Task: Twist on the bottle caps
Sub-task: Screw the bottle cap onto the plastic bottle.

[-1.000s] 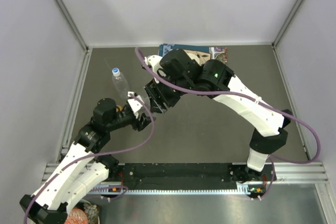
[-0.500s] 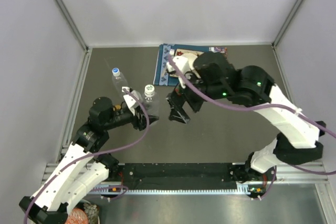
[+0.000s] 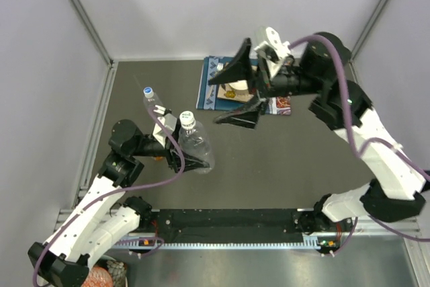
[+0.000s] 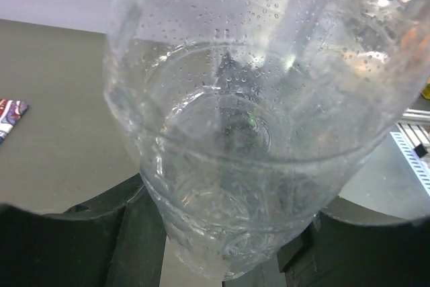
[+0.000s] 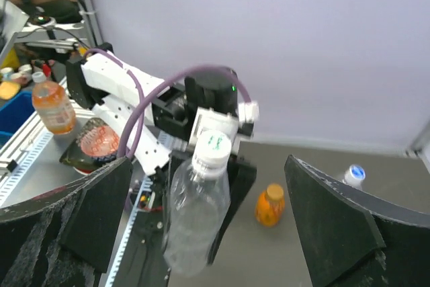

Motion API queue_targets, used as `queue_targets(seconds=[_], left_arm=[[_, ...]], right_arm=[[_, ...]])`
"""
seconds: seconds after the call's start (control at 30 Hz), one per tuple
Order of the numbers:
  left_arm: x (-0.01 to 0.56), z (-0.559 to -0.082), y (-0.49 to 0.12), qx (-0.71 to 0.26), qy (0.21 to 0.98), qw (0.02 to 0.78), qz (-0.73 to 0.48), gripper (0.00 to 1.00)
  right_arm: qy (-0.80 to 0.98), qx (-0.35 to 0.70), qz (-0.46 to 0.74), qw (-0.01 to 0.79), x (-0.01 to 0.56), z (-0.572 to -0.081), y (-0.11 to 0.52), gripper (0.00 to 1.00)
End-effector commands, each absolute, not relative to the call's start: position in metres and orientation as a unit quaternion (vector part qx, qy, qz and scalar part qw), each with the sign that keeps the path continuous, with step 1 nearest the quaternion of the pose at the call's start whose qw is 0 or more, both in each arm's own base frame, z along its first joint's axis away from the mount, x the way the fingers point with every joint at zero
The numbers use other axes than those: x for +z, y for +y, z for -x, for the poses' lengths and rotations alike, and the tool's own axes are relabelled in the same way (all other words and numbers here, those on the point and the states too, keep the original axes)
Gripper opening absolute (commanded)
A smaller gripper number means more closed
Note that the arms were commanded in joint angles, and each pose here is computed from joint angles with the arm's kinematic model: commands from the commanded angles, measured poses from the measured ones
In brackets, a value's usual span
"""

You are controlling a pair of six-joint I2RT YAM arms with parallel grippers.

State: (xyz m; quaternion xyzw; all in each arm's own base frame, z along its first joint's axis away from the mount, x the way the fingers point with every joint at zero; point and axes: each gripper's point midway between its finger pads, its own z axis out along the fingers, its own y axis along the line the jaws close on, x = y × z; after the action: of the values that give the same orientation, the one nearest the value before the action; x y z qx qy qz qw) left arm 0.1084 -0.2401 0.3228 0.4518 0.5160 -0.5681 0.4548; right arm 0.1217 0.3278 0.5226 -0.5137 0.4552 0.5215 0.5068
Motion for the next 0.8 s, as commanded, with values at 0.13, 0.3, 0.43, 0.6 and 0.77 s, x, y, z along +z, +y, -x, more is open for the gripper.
queue_targets(seconds=[0.13,0.3,0.43,0.6,0.77], left_arm=[[0.328,-0.098,-0.237,-0.564,0.49,0.449,-0.491,0.04],[0.328,-0.098,-0.237,-0.562,0.488,0.448,-0.495,0.05],[0.331,-0.099,-0.238,-0.561,0.487,0.449,-0.496,0.05],[0.333,-0.099,-0.238,-0.562,0.485,0.448,-0.498,0.05],[0.336,-0.101,-0.239,-0.562,0.485,0.448,-0.497,0.06]], right_arm=[[0.323,0.598,0.566,0.466,0.556,-0.127,0.355,0.96],[0.274,0.627,0.59,0.428,0.553,-0.125,0.36,0.95],[0.269,0.651,0.59,0.394,0.548,-0.126,0.364,0.93],[0.27,0.657,0.592,0.38,0.542,-0.129,0.369,0.91],[0.279,0.662,0.585,0.377,0.534,-0.132,0.373,0.88]])
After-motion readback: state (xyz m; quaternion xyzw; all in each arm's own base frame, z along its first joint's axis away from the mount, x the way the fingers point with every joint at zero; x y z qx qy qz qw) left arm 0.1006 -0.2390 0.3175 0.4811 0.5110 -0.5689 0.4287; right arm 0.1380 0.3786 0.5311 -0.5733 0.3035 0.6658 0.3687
